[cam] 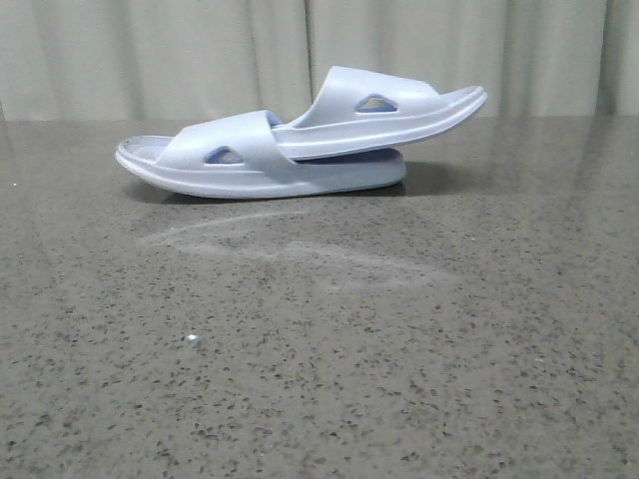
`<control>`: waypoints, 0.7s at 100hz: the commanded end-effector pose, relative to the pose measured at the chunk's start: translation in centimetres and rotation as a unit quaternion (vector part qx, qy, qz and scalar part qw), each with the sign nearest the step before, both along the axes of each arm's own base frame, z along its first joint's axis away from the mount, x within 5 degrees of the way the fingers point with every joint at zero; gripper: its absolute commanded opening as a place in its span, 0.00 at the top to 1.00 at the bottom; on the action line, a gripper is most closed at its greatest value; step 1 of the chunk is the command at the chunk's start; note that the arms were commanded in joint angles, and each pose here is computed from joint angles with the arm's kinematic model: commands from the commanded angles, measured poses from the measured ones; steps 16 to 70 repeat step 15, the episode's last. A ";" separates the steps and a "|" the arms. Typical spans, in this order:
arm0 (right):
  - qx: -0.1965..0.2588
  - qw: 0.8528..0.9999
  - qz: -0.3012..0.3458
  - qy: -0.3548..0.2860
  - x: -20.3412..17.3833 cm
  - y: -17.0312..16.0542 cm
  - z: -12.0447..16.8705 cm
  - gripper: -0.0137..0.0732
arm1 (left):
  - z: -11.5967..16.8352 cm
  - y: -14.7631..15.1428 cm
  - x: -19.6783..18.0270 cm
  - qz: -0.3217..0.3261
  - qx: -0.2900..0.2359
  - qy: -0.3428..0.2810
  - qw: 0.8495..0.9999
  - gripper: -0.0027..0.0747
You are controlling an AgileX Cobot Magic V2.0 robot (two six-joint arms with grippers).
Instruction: Insert blue slippers together front up
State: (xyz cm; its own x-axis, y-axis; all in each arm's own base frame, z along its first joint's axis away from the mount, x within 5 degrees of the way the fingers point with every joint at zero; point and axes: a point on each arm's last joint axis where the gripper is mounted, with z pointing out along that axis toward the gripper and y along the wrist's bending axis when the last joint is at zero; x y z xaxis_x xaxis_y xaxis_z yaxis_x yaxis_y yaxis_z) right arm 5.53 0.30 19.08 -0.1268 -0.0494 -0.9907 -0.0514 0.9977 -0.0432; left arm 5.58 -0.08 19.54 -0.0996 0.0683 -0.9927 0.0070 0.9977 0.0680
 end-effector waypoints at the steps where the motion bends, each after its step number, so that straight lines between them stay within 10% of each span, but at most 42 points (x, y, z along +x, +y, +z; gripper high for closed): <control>1: -0.005 0.999 -0.005 -0.034 0.0 -0.1 0.0 0.95 | 0.5 0.1 -0.1 0.006 -0.006 -0.047 0.999 0.95; 70: -0.005 0.999 -0.005 -0.034 0.0 -0.1 0.0 0.95 | 0.5 0.1 -0.1 0.006 -0.006 -0.047 0.999 0.95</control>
